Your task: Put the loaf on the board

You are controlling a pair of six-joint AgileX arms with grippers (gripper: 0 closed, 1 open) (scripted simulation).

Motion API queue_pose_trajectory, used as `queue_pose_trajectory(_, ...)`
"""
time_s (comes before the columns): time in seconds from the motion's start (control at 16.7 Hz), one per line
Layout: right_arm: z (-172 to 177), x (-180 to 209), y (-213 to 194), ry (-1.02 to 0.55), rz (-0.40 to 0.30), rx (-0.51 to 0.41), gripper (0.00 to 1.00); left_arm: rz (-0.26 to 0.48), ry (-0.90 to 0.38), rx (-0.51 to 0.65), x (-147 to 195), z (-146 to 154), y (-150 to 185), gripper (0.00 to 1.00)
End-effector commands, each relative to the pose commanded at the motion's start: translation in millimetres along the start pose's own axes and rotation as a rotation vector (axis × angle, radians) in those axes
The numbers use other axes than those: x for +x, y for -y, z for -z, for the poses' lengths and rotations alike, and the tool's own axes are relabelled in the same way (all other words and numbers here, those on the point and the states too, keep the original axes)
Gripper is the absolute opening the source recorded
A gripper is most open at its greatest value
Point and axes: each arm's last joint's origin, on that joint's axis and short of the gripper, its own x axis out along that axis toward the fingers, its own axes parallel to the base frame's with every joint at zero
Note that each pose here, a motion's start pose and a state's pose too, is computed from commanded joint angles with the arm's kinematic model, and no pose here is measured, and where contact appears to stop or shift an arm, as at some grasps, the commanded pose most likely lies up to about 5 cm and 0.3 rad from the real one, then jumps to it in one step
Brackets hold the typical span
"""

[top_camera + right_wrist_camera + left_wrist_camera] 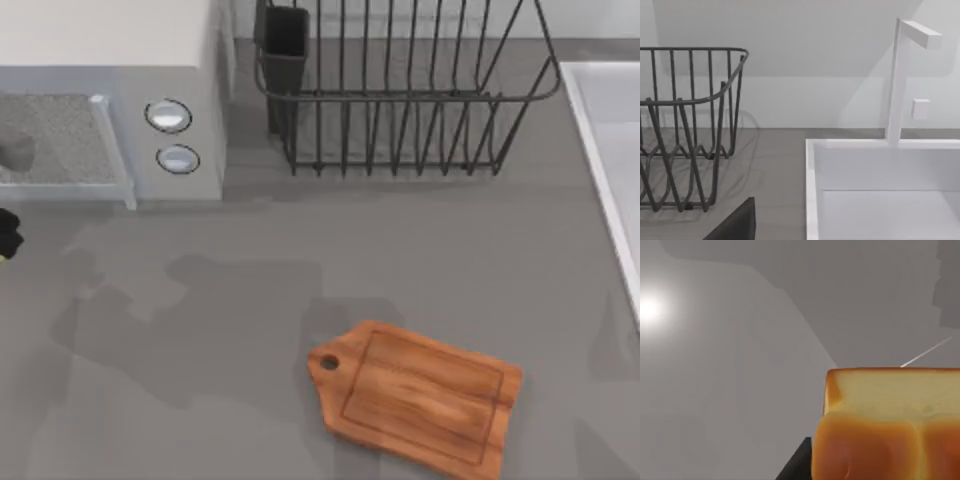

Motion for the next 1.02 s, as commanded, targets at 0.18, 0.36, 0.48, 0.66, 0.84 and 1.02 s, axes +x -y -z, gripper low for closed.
queue_pose_trajectory(0.18,0,0,0,0.000,0.000,0.000,1.00,0.035,-0.021,-0.005,2,-5,-2,0.00)
queue_pose_trajectory(0.36,0,0,0,0.000,0.000,0.000,1.00,0.035,-0.021,-0.005,2,-5,-2,0.00)
queue_pose_trajectory(0.48,0,0,0,0.000,0.000,0.000,1.00,0.033,-0.021,0.000,2,-5,-1,0.00)
queue_pose_trajectory(0.66,0,0,0,0.000,0.000,0.000,1.00,0.087,-0.074,-0.004,9,-9,16,0.00)
queue_pose_trajectory(0.84,0,0,0,0.000,0.000,0.000,1.00,0.143,-0.171,-0.024,20,-26,54,0.00)
queue_pose_trajectory(1.02,0,0,0,0.000,0.000,0.000,1.00,0.134,-0.263,-0.077,27,-48,105,0.00)
